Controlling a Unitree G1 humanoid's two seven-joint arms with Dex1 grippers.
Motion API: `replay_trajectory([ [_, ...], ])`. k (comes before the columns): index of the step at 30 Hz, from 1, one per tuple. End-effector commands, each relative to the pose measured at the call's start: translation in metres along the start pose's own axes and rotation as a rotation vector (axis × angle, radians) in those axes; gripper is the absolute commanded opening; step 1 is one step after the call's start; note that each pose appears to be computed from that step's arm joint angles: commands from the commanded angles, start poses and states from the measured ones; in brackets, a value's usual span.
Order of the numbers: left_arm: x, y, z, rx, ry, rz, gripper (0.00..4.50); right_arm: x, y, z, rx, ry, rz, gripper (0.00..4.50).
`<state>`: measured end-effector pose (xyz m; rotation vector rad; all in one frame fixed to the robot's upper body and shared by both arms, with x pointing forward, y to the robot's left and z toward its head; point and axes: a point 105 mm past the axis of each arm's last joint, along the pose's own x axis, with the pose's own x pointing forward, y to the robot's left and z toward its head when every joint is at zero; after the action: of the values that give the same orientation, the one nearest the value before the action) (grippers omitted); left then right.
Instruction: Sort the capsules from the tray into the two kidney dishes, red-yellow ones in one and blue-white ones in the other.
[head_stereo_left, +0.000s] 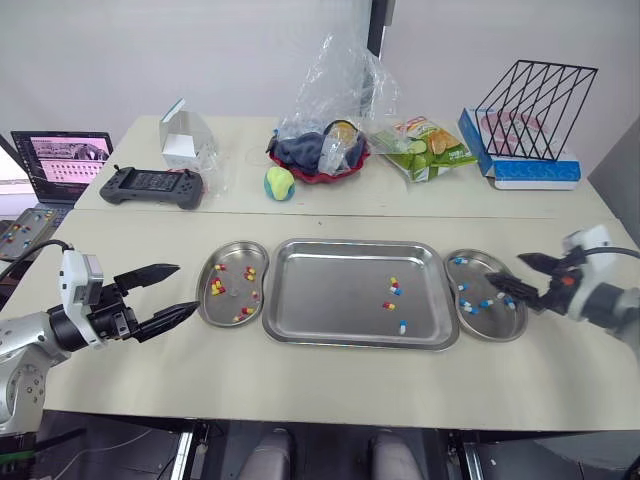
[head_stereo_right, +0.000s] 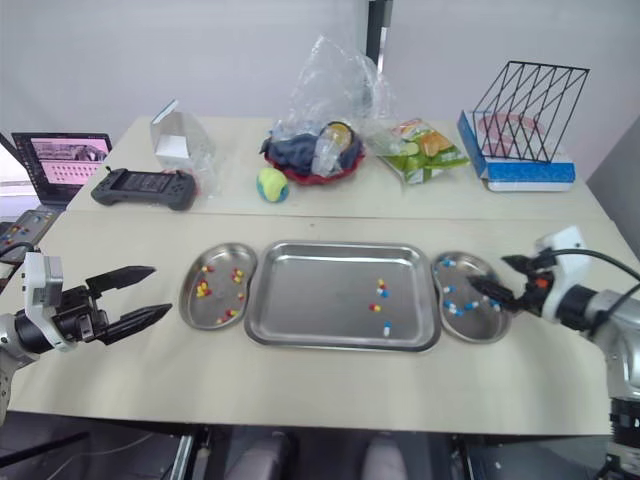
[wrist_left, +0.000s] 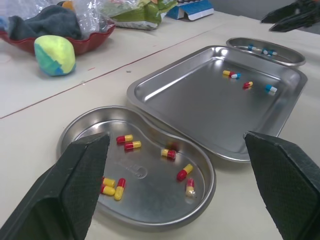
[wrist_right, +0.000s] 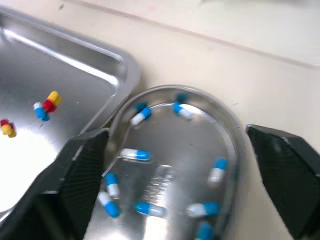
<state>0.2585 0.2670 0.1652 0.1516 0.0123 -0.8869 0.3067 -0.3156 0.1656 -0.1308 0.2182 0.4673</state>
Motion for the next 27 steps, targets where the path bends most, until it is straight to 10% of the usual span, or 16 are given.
replay_trajectory([
  [1,-0.017,0.011,0.002,0.034,-0.001,0.084,4.50,-0.025,-0.025,0.012,-0.028,-0.077,-0.083,4.47],
  [27,-0.064,0.050,-0.049,0.019,0.158,0.394,4.50,-0.074,-0.060,-0.041,-0.043,-0.150,-0.345,4.47],
])
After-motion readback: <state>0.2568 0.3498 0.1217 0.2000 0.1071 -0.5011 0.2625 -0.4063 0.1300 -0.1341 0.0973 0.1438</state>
